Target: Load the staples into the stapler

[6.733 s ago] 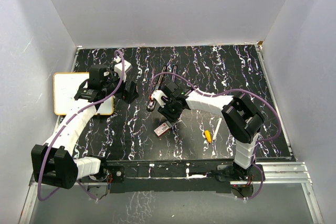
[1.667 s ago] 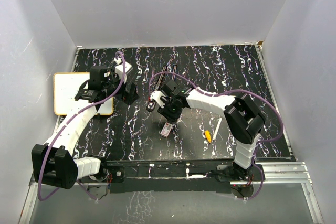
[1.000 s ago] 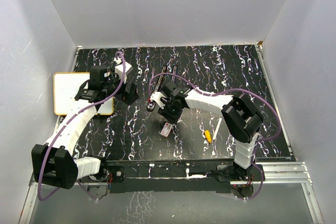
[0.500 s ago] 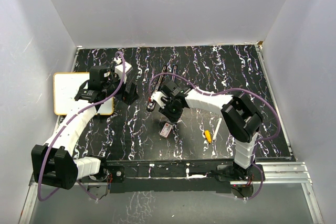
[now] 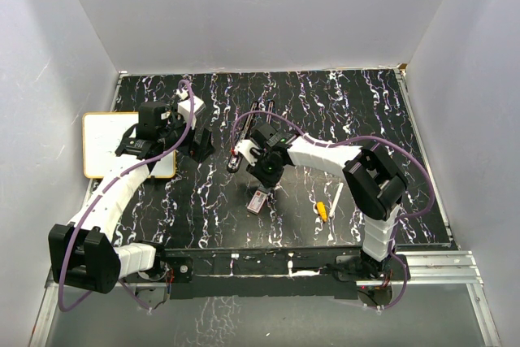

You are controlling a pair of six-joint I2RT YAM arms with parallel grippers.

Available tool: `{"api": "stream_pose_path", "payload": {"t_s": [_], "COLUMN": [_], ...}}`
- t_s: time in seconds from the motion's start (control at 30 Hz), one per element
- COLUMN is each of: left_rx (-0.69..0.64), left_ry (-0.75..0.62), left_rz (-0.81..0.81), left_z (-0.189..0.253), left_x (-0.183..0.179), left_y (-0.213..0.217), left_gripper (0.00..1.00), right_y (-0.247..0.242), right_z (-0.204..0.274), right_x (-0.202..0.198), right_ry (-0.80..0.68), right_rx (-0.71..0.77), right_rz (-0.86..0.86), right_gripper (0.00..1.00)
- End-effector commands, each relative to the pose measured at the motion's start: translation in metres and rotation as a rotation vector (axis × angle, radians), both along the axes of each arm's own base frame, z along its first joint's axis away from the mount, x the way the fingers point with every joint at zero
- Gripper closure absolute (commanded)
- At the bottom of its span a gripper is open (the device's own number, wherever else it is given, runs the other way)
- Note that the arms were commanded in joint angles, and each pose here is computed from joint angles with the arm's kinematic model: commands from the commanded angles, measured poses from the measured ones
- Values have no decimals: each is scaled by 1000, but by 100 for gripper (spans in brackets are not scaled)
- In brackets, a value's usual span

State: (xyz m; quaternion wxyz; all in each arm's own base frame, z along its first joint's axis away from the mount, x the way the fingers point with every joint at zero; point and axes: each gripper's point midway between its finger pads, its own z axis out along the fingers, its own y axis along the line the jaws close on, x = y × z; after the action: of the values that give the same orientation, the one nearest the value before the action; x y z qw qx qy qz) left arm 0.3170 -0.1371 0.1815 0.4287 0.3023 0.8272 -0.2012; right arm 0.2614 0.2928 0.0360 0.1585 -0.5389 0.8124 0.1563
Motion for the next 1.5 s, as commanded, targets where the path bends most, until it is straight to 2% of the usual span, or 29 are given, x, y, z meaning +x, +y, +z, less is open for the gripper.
{"api": "stream_pose_path", "payload": {"t_s": [0.0, 0.6, 0.93, 1.47], "left_rx": [-15, -12, -12, -12], "left_ry": [-31, -32, -32, -35], "left_rz": [-24, -27, -25, -26], "left_z": [10, 10, 10, 11], "left_x": [-7, -8, -8, -8], "left_y": [-2, -2, -1, -1], "left_gripper": [3, 3, 3, 3], "right_y": [17, 13, 6, 11], "right_z": [16, 3, 5, 30], "right_x": [10, 11, 14, 24], "right_ry": [-6, 86, 237, 205], "right_rx": [72, 85, 163, 223], "right_rz": [-2, -20, -42, -42], "right_gripper": [73, 71, 80, 88]}}
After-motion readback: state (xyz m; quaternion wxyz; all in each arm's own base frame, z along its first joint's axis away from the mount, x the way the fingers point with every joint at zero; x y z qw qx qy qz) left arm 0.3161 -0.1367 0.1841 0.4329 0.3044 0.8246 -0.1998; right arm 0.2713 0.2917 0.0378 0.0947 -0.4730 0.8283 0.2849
